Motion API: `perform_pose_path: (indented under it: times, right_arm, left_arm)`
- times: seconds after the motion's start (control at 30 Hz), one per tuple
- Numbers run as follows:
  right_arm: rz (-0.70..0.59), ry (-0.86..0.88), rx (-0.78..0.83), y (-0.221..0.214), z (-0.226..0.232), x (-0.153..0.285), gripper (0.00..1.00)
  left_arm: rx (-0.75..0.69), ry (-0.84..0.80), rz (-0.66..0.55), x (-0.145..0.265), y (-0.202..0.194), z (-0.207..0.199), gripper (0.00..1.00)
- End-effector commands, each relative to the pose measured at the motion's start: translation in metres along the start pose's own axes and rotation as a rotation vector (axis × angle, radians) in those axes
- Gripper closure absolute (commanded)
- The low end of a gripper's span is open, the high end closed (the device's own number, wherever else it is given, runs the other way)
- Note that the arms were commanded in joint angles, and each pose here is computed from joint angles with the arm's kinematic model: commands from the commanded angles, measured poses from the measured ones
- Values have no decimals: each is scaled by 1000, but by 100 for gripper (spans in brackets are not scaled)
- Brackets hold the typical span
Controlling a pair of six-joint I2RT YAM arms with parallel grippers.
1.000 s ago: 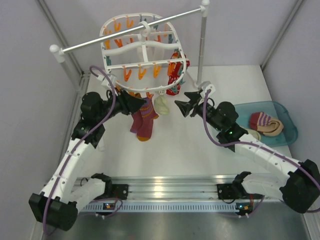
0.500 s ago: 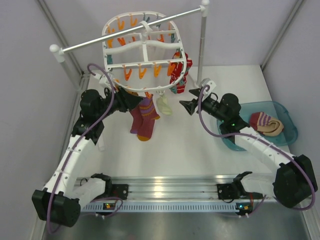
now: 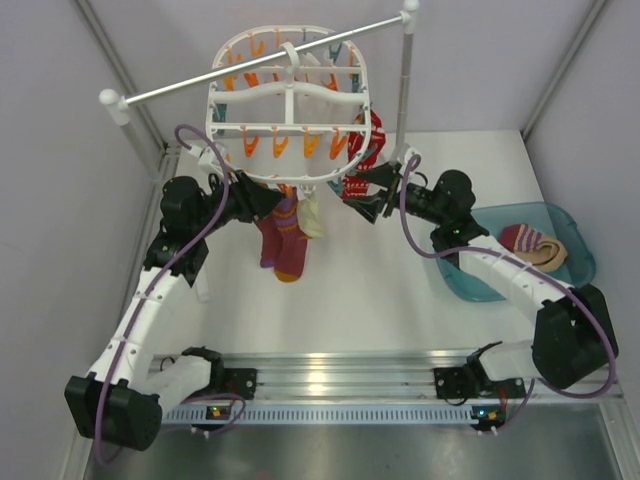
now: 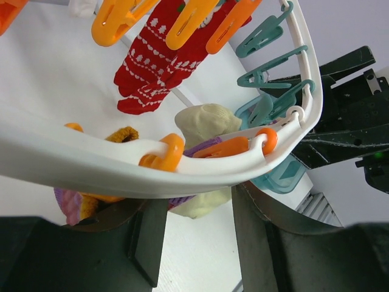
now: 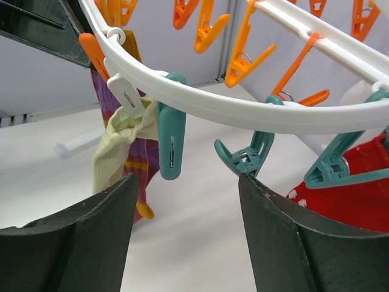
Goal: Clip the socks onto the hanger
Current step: Open the clamp at the hanger.
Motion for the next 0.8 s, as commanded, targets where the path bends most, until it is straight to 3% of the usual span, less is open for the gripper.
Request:
perform_pose_path:
  times: [0.0,0.27,0.53,0.77]
  right_arm:
    - [-85,83,29,30,7,-15,34]
    - [-81,112,6,26,16,-28,38]
    - [-80,109,-25,22,21,-30,54]
    - [-68,96,-30,16,20,-41,55]
  left_arm:
    - [-46,-20,-55,3,20,-8,50]
    - [-36,-21,-56,4,19,-9,50]
    - [-33,-17,-58,4,19,-8,50]
    - [-13,-26,-58,5,17,-9,50]
Point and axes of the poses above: each gripper's point midway between its finger pads, its own x axis back along the fingers, its own z axis along the line the jaws close on, y = z × x, the point moved 5 cm from there along x, back along the fingers, and after that the axes turned 9 degrees about -x, right-handed, at the moved point
